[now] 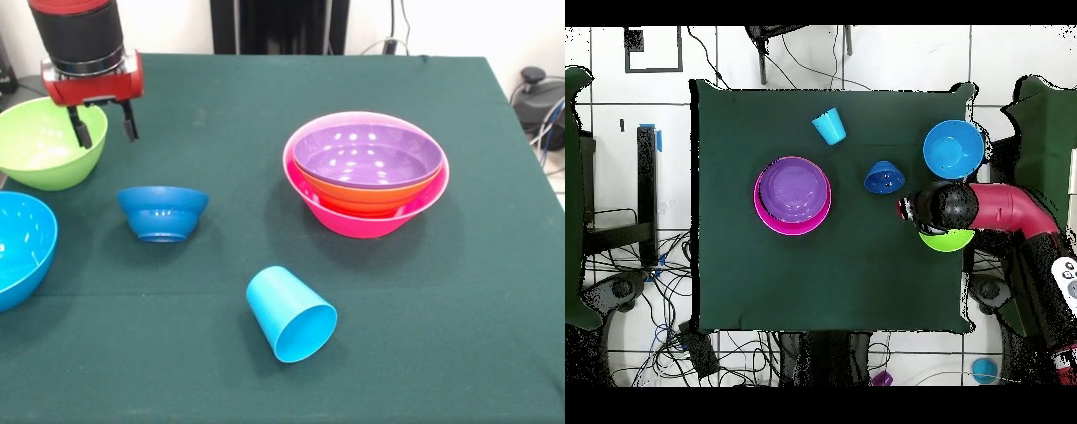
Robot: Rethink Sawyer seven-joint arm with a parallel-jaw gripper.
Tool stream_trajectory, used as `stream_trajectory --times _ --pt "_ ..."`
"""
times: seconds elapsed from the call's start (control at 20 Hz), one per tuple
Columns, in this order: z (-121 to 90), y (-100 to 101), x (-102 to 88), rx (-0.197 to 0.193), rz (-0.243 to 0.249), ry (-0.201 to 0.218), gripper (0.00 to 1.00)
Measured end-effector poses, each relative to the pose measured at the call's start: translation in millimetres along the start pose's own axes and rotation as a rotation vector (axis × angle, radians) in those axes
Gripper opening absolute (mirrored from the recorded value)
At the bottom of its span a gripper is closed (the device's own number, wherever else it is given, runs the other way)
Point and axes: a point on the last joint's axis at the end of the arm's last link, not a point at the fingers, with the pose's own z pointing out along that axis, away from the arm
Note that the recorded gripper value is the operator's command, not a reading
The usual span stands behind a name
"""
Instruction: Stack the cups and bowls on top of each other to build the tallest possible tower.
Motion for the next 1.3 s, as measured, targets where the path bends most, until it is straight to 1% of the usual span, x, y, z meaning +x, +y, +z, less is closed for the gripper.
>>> stream_trajectory --times 0.5,0.55,0.75,0.8,0.9,0.95,1.0,1.1,1.15,1.25,1.3 --pt "-15 -8 -1.8 0.032 0.001 -0.011 1.0" --pt "-16 -10 -0.7 0.045 -0.003 -0.011 1.0" --pt "-14 -9 0.2 0.078 -0.023 -0.013 1.0" --pt "-13 -8 0.6 0.087 -0.03 -0.013 1.0" --pt "-7 -4 2.7 0.119 -0.057 -0.011 1.0" --pt "-5 -4 3.3 0.127 -0.064 -0.01 1.0" --pt "-1 0 5.0 0.147 -0.083 -0.004 1.0" --pt "2 3 6.8 0.162 -0.099 0.004 1.0" --pt "6 6 8.2 0.176 -0.117 0.011 1.0" --pt "10 10 9.1 0.186 -0.131 0.014 1.0" --pt "16 15 10.8 0.196 -0.147 0.019 1.0"
